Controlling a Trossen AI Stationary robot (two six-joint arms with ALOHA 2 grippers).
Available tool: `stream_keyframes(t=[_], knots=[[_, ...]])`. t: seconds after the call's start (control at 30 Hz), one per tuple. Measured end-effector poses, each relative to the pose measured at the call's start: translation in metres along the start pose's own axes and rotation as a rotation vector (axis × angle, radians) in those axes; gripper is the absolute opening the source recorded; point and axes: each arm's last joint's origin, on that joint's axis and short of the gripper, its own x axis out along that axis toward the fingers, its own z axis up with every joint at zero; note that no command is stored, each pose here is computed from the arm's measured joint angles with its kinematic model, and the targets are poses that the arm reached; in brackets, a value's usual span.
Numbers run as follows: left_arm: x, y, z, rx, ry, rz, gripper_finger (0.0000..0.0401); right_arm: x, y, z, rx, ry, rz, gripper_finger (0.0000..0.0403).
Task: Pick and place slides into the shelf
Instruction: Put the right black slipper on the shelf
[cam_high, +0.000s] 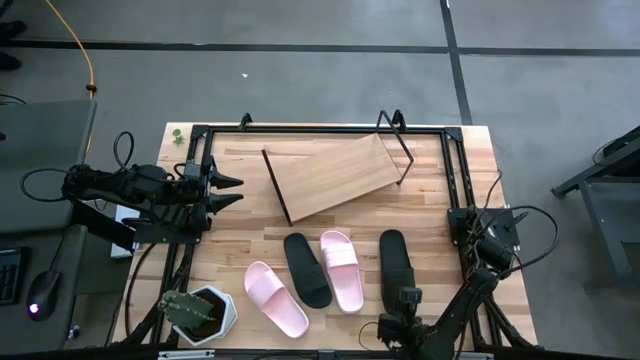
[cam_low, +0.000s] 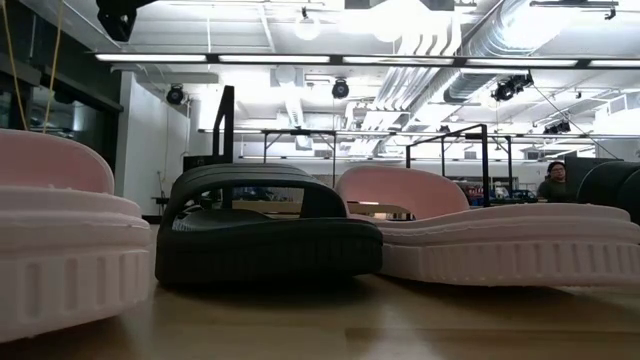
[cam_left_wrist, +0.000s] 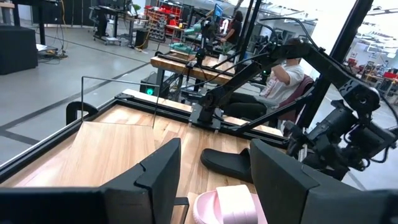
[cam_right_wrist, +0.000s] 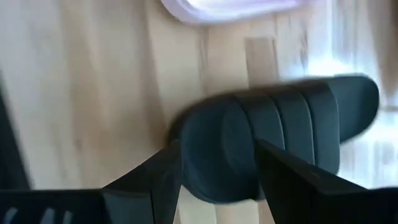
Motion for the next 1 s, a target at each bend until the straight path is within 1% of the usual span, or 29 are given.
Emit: stream_keyframes(t=[0.1,0.17,0.47,0.7,0.87,1.0], knots=[[0.000,0.000,0.000,0.000,0.000,0.000,0.0177,0.008,0.002,-0.004,-0.006,0.039,-0.062,0.0188],[0.000,0.000,0.000,0.000,0.000,0.000,0.0177,0.013,0.005,-0.005,-0.015,0.051,-0.083,0.0188],[0.000,0.000,0.000,0.000,0.000,0.000,0.0177,0.026,0.010,-0.006,-0.048,0.008,-0.178,0.0188],[0.000,0.000,0.000,0.000,0.000,0.000,0.0177,0.037,0.014,-0.004,-0.059,0.002,-0.212,0.0188],[0.000,0.000,0.000,0.000,0.000,0.000,0.0177,0.037,0.014,-0.003,-0.038,-0.035,-0.228,0.0188],[0.000,0.000,0.000,0.000,0.000,0.000,0.0177,0.037,0.014,-0.003,-0.043,-0.040,-0.230,0.0188]])
